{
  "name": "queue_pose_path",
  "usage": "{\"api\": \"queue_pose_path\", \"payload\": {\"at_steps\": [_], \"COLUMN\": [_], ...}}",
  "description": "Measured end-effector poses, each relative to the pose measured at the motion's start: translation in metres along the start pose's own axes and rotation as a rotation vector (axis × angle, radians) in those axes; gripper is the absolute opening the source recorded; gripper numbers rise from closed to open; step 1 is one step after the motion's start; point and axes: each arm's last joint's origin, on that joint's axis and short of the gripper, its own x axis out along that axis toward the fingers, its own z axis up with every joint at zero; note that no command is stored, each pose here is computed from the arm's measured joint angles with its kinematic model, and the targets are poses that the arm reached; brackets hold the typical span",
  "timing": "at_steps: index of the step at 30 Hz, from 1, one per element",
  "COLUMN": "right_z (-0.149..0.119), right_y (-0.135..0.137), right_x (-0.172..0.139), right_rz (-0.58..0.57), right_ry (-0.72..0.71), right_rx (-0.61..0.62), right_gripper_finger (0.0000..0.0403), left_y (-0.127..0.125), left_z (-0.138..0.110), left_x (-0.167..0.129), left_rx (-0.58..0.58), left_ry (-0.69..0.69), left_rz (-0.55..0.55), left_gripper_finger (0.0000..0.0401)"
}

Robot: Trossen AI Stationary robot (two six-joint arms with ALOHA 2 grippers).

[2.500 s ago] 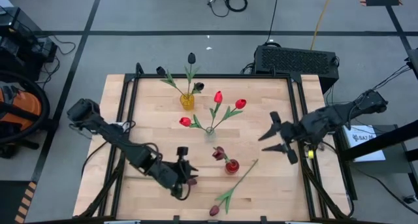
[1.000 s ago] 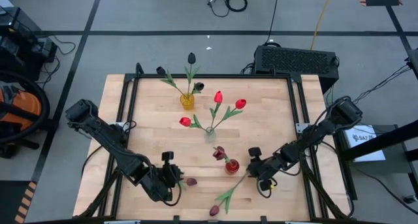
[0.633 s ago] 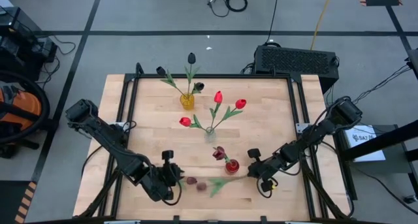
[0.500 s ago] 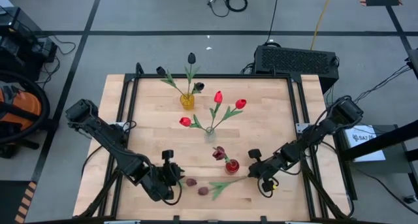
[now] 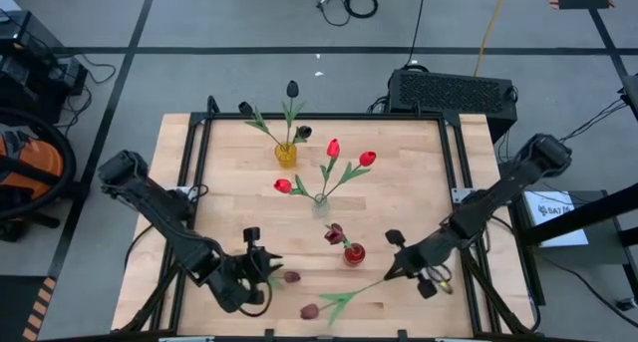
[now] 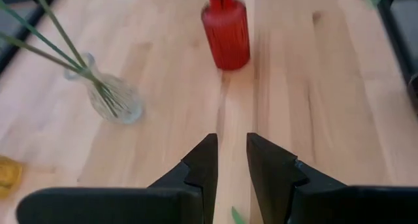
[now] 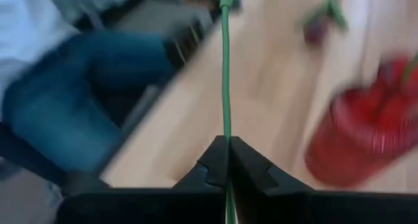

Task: Sort flowers into vase by color
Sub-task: Put the right dark red tulip into the red vase

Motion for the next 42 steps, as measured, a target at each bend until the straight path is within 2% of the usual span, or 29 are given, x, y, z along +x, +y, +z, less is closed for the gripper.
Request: {"api": "queue_pose_path", "payload": {"at_steps": [5,12,15,18,22,26,30,35,42], "right_z": [0.024,0.061,0.068,0.072,0.075,0.083,0.094,0.105,0.111], "right_y": [0.011,0.018,0.019,0.017,0.015,0.019,0.022,0.022,0.014], "right_x": [-0.024,-0.044,-0.043,-0.036,-0.015,0.011,0.030,0.038,0.038], "right_rz": [0.037,0.016,-0.015,-0.052,-0.085,-0.116,-0.162,-0.267,-0.284], "right_ry": [-0.229,-0.668,-0.779,-0.856,-0.866,-0.840,-0.831,-0.830,-0.829], "right_rx": [-0.077,-0.241,-0.308,-0.349,-0.384,-0.409,-0.418,-0.407,-0.366], "right_gripper_finger": [0.0000,0.0000,0.0000,0.0000,0.0000,0.0000,0.0000,0.0000,0.0000], "left_y": [-0.004,-0.014,-0.013,-0.010,-0.009,-0.010,-0.014,-0.017,-0.011], "left_z": [0.012,0.054,0.072,0.087,0.096,0.098,0.096,0.096,0.106], "left_x": [-0.017,-0.026,-0.026,-0.020,0.003,0.017,0.026,0.027,0.026], "left_rx": [-0.013,0.047,0.058,0.075,0.127,0.183,0.229,0.267,0.243], "left_ry": [-0.153,-0.497,-0.640,-0.776,-0.913,-1.025,-1.027,-1.054,-1.070], "left_rz": [0.005,-0.010,0.010,-0.018,-0.091,-0.102,-0.090,-0.139,-0.119], "left_gripper_finger": [0.0089,0.0089,0.0089,0.0089,0.0089,0.0089,0.0089,0.0089,0.0089]}}
